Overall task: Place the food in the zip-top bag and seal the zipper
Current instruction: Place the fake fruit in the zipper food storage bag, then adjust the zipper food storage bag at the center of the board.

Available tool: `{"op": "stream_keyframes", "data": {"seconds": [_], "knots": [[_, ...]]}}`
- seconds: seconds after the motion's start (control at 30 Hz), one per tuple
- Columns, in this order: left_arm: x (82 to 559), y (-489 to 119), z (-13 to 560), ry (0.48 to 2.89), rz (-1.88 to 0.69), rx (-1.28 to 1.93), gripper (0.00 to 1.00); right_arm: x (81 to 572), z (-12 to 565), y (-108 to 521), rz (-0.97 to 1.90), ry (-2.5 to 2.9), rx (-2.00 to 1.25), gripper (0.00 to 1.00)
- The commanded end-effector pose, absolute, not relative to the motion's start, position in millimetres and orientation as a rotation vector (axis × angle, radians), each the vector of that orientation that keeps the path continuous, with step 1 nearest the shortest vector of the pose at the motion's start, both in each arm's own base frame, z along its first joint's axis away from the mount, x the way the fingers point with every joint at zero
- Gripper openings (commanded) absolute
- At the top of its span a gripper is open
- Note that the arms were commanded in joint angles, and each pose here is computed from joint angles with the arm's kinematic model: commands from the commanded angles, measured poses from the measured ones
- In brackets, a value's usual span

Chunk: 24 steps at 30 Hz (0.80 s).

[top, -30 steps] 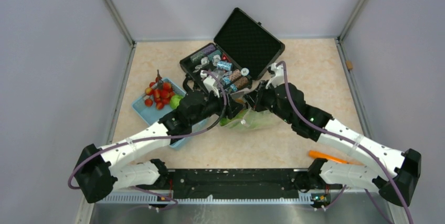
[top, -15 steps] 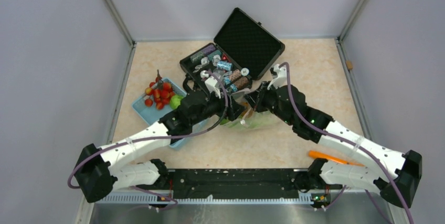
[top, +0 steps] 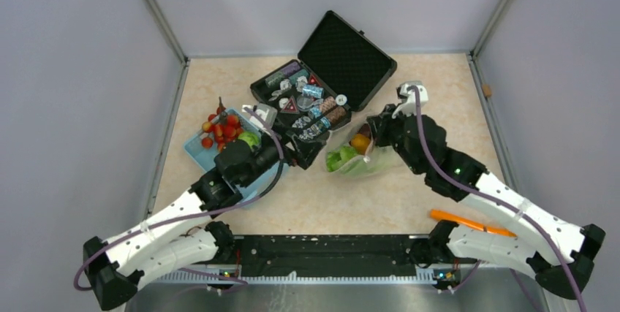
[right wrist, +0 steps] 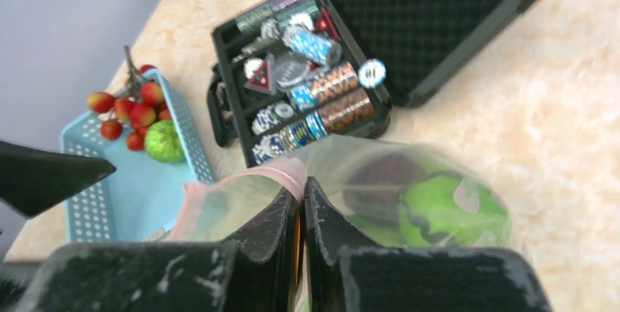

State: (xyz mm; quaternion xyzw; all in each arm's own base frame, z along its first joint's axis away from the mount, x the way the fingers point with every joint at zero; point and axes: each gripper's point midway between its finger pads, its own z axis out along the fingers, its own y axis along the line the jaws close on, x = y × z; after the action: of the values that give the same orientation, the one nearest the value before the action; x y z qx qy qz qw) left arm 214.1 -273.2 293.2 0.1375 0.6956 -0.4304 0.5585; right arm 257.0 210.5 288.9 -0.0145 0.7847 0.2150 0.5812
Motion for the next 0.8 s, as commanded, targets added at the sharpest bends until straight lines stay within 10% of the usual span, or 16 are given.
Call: {"op": "stream_keyframes", "data": {"seconds": [0.0,0.77], "knots": [[225.5,-238.8,302.0,1.569,-0.898,0.173,0.99,235.5,379.1,215.7,0.59,1.595,-0.321,0.05],[254.1,-165.7,236.9,1.839,-0.468,-0.129,0.99,250.4,387.4,102.3,0.22,1.571,0.232,0.01]]}}
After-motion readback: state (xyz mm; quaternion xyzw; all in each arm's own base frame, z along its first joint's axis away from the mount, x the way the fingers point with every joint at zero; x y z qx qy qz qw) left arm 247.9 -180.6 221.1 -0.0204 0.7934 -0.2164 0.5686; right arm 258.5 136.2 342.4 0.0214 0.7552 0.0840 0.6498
